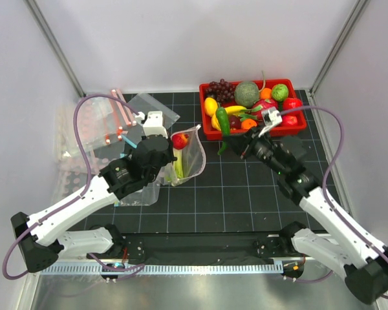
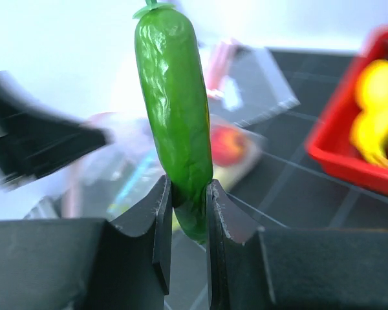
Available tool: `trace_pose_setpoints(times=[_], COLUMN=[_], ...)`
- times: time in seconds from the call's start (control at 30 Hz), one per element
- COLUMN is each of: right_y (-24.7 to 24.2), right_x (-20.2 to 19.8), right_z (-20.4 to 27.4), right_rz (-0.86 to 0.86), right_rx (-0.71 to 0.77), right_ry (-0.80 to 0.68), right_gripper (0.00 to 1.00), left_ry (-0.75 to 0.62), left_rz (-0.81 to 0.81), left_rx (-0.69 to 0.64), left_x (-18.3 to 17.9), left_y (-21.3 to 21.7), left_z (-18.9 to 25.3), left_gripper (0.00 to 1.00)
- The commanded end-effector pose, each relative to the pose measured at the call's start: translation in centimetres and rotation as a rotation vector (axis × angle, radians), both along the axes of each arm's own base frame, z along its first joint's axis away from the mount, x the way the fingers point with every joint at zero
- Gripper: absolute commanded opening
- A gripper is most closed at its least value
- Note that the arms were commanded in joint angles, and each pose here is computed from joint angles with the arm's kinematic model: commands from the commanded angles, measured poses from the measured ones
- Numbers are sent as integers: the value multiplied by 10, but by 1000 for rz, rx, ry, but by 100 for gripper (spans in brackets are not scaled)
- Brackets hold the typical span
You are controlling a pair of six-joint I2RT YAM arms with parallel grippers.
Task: Place the food in the zip-top bag and seal the zipper
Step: Place the fake vegetable in the zipper food storage bag.
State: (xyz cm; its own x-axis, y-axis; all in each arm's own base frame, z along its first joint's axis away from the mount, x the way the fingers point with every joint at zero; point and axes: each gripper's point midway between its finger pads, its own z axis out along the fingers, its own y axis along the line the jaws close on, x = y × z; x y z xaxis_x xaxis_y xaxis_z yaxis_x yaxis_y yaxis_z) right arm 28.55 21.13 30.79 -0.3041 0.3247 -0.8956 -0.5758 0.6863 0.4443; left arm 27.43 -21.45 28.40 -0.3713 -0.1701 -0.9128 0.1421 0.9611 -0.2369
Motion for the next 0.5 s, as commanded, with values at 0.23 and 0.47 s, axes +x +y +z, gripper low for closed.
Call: trace_pose_setpoints(times=[0.23, 0.47], right_y=[36, 54], right_x=[-68, -90], right_z=[61, 75], right_rz=[248, 308], right_rx=[138, 188], right_ry=[-378, -507], right_gripper=[1, 1], left_ry=[-1, 31], left_rz=[-152, -267], left_rx=[-140, -206], left_x=[-9, -25], left_y=[-33, -51], left_z=[25, 38], left_gripper=[1, 0])
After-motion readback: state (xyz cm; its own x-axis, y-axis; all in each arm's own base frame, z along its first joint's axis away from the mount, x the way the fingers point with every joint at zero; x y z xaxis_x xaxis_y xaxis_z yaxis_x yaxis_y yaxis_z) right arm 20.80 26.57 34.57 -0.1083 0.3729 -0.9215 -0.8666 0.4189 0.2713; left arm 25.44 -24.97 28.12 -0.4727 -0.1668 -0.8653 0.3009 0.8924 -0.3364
